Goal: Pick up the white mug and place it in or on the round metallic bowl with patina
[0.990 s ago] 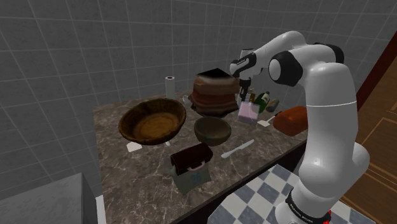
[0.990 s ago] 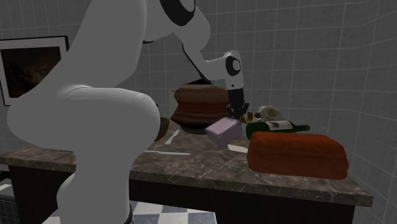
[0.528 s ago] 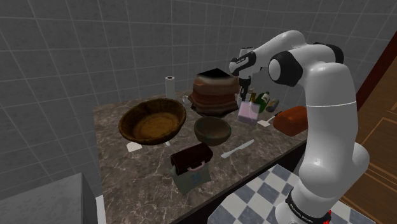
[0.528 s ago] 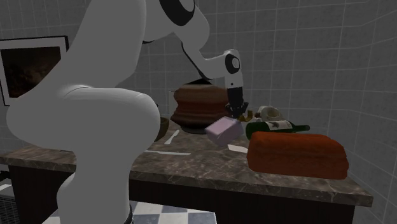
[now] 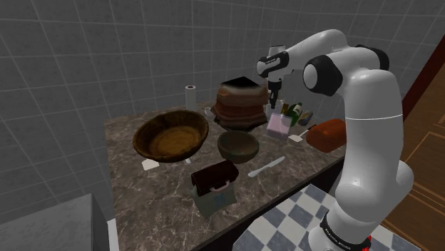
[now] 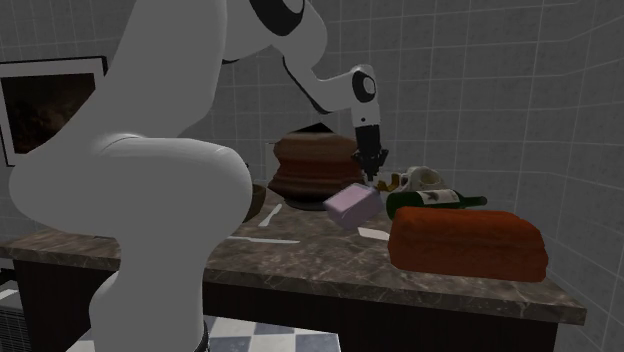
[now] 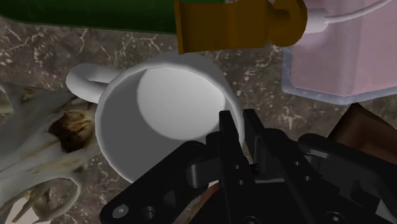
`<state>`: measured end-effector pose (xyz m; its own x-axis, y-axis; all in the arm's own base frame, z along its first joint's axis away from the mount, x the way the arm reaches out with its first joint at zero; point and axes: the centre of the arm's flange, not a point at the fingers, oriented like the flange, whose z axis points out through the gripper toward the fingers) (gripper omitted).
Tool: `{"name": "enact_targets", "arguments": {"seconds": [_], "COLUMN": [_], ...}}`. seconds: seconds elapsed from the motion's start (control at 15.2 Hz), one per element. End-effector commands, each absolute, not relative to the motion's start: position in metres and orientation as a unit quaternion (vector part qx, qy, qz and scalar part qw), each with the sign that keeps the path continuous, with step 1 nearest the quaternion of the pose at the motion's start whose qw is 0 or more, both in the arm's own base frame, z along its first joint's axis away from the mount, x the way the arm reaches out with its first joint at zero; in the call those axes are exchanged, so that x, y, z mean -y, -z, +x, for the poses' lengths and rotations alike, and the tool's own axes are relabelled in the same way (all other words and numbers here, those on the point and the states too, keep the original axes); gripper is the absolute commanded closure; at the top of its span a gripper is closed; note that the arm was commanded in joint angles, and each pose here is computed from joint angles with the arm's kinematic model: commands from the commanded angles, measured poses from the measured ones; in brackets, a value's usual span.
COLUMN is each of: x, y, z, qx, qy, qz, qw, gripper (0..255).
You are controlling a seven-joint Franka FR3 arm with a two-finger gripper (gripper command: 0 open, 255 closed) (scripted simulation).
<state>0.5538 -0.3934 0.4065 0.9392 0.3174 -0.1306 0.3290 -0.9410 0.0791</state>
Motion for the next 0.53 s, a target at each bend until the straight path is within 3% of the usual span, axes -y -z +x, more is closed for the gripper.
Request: {"name": "enact_targets", "arguments": {"seconds": [0.0,0.46], "x": [0.392,0.392], "y": [-0.419,-0.456], "z": [0.553,0.553], "qx": [-0.164,-0.164], "qy": [0.058,0.058], "qz": [0.983,0.983], "qw": [0.050,0.050], "gripper": [255,255]}}
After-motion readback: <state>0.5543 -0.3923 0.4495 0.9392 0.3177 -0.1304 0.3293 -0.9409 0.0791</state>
